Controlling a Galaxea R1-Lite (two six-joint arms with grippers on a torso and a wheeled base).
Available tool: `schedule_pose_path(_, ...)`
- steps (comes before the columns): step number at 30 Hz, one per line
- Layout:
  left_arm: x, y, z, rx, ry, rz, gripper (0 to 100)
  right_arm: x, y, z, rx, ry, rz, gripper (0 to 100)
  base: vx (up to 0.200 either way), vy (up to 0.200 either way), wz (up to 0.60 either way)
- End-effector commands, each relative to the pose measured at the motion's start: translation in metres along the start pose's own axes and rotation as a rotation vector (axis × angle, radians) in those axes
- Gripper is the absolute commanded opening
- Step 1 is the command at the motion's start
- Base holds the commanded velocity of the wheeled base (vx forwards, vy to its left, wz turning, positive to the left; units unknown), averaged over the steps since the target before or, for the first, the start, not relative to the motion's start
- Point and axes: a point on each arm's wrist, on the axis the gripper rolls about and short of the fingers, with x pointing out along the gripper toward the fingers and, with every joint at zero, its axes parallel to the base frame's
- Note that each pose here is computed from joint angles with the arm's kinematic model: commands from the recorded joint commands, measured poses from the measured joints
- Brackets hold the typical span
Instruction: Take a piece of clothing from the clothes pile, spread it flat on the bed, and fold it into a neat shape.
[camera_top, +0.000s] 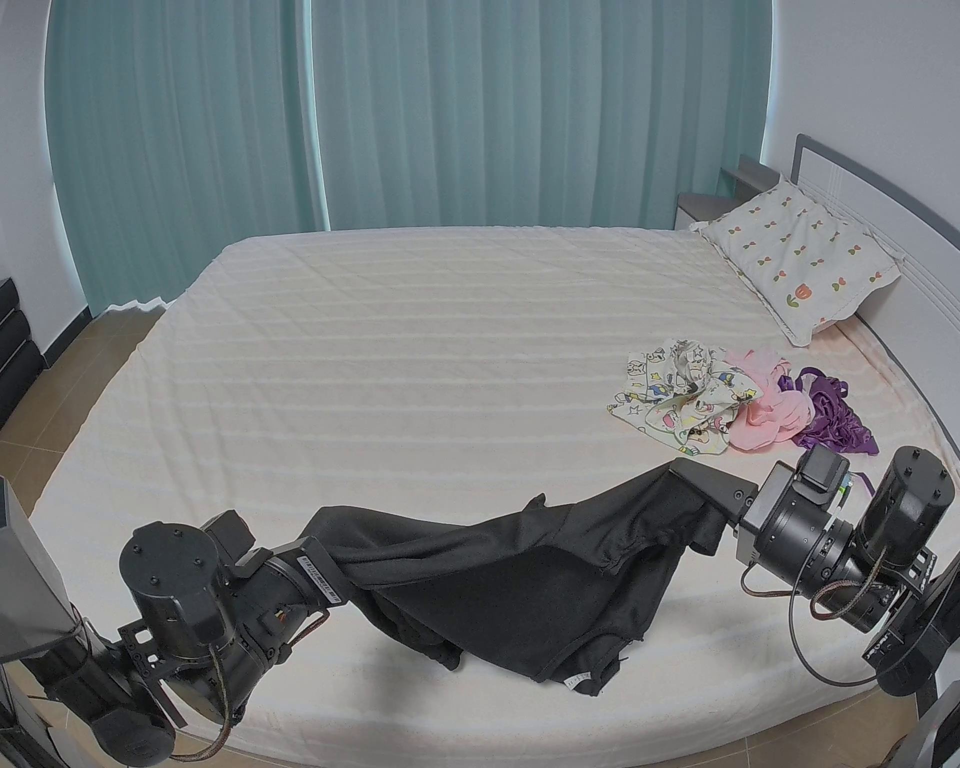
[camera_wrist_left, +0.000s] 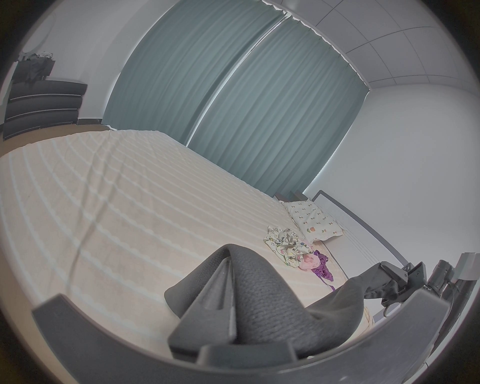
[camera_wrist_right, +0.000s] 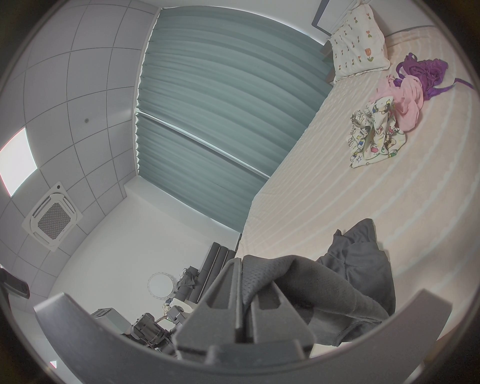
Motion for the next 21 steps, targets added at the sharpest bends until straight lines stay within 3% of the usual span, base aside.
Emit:
schedule_pose_path(1,0.000,0.000,-0.001,0.001,0.005,0.002,0,0.000,-0.001,-0.001,0.002,0.002,-0.001,0,0.000,0.000,0.00)
schedule_pose_path(14,-0.004,-0.005,-0.002,0.006,0.009,-0.023,0,-0.006,0.000,-0.001,0.000,0.006,0.003,0,-0.185,0.000,0.00)
schedule_pose_path(21,-0.022,-0.014,0.002,0.040,0.001,-0.089,0,-0.021,0.016,0.008,-0.017,-0.033,0.069,0,-0.200,0.000,0.00)
